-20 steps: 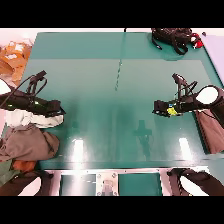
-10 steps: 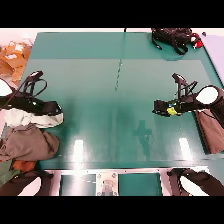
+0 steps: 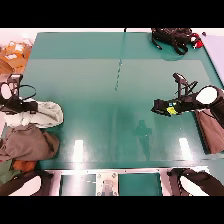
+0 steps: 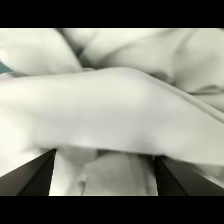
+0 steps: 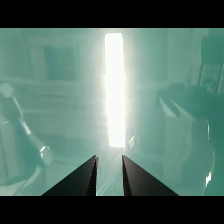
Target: Fold the shirts.
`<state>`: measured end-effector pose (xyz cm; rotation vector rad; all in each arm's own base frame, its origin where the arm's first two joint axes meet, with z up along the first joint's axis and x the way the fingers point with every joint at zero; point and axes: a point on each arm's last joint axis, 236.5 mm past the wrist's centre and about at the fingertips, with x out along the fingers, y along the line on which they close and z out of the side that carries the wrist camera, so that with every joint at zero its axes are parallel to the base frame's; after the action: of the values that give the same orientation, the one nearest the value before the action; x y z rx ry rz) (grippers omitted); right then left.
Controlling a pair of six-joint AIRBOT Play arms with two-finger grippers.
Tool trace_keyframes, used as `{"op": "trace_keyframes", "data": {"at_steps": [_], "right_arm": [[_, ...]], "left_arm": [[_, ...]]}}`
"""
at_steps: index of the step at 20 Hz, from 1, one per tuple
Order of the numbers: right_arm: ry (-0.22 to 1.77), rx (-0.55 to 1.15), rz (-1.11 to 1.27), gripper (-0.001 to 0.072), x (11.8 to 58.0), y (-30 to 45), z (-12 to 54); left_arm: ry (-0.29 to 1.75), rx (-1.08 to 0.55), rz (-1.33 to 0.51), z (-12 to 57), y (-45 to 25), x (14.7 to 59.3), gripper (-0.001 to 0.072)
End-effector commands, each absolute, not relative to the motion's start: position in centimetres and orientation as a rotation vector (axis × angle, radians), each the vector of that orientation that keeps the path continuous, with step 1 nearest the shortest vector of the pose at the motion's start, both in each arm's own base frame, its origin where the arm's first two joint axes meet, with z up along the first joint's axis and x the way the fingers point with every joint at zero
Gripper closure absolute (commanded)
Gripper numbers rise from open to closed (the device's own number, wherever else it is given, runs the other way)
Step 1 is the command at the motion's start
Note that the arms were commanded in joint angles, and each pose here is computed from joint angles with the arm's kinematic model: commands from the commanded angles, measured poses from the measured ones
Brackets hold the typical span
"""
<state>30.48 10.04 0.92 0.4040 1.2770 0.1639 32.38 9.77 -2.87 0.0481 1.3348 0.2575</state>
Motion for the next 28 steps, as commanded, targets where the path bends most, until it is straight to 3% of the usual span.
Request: {"op": "trace_keyframes", "data": {"at_steps": [1, 3, 4, 5, 6, 7, 9, 12, 14, 18, 23, 24, 25, 26, 28], "right_arm": [[1.267, 0.405, 0.163, 0.051, 30.7, 10.0, 1.0], [1.267, 0.405, 0.163, 0.0511, 30.7, 10.0, 1.0], [1.267, 0.405, 0.163, 0.052, 30.7, 10.0, 1.0], [1.267, 0.405, 0.163, 0.052, 30.7, 10.0, 1.0], [1.267, 0.405, 0.163, 0.052, 30.7, 10.0, 1.0], [1.267, 0.406, 0.163, 0.0529, 30.7, 10.1, 1.0], [1.265, 0.407, 0.16, 0.0686, 30.8, 9.9, 1.0], [1.244, 0.423, 0.142, 0.0695, 31.4, 9.1, 1.6], [1.209, 0.438, 0.123, 0.0695, 32.3, 8.2, 2.7], [1.171, 0.45, 0.098, 0.0695, 33.3, 6.5, 4.3], [1.167, 0.47, 0.067, 0.0694, 33.5, 5.3, 4.4], [1.167, 0.472, 0.068, 0.0617, 33.5, 5.3, 4.4], [1.167, 0.472, 0.068, 0.0467, 33.5, 5.3, 4.4], [1.167, 0.472, 0.068, 0.0415, 33.5, 5.3, 4.4], [1.177, 0.47, 0.069, 0.0375, 33.2, 5.3, 4.4]], "left_arm": [[1.442, 0.053, 0.272, -7.0, 11.4, 31.9, 0.0], [1.517, 0.028, 0.243, -9.4, 10.7, 31.2, 0.0011], [1.549, 0.029, 0.238, -10.3, 10.6, 30.9, 0.024], [1.571, 0.041, 0.224, -10.7, 10.6, 30.6, 0.0576], [1.573, 0.061, 0.202, -10.7, 10.6, 30.7, 0.0681], [1.561, 0.063, 0.199, -10.3, 10.6, 31.2, 0.0682], [1.522, 0.061, 0.195, -8.2, 10.6, 32.9, 0.0683], [1.321, 0.111, 0.119, -1.0, 7.1, 37.7, 0.0684], [1.155, 0.148, -0.022, 5.2, 1.0, 40.5, 0.0684], [0.937, 0.198, -0.352, 13.4, -14.0, 41.0, 0.0684], [0.916, 0.156, -0.695, 11.6, -29.4, 36.9, 0.068], [0.947, 0.152, -0.73, 10.1, -31.1, 36.3, 0.0554], [0.985, 0.151, -0.749, 8.3, -32.4, 35.9, 0.0111], [1.035, 0.137, -0.754, 6.8, -32.8, 35.6, 0.0014], [1.111, 0.15, -0.738, 5.0, -31.8, 35.3, 0.0001]]}}
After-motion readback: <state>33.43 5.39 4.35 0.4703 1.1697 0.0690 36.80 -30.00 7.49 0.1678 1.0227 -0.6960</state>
